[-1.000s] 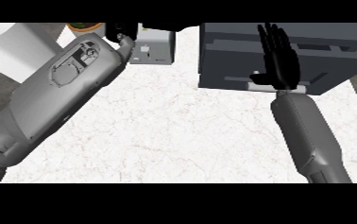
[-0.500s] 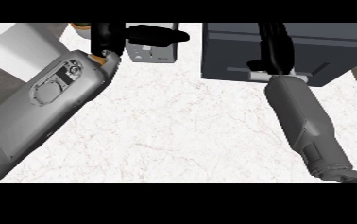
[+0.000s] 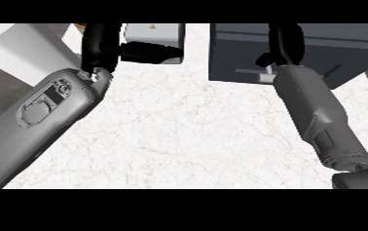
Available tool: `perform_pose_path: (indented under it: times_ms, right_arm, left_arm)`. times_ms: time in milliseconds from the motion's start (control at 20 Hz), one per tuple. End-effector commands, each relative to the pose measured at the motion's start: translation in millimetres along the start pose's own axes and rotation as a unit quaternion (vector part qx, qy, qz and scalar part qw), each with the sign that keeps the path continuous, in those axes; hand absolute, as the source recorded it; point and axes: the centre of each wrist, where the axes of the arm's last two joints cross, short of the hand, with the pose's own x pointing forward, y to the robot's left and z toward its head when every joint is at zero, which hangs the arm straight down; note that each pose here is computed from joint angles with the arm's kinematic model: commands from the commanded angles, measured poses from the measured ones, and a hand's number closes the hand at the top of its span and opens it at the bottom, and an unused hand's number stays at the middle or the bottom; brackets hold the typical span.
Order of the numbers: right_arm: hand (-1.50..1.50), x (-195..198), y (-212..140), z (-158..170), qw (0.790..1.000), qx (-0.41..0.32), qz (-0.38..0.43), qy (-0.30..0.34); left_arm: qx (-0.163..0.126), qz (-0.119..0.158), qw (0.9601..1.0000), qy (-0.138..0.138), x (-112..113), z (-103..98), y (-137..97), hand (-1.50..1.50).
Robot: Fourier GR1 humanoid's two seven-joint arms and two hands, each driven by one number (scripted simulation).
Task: Pick up the can, place it into the drawer and close the drawer
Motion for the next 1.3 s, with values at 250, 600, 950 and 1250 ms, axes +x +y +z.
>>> perform_pose_path:
  times_ms: [250, 600, 950, 1250]
  right_arm:
    - [-1.5, 34, -10, -23, 0.999, -0.001, -0.043, -0.012]
    - [-1.5, 47, -17, -32, 0.983, -0.023, -0.183, 0.001]
    - [-1.5, 67, -31, -46, 0.951, -0.039, -0.306, 0.016]
    - [-1.5, 60, -14, -30, 0.908, -0.035, -0.414, 0.051]
  left_arm:
    - [-0.013, -0.011, 0.9998, -0.009, -9, 9, 15, -1.5]
    - [-0.003, 0.003, 1.0, -0.007, -11, 14, 22, -1.5]
    - [0.006, -0.003, 1.0, 0.003, -30, 25, 16, -1.5]
    - [0.019, -0.002, 0.9998, 0.008, -37, 27, 37, -1.5]
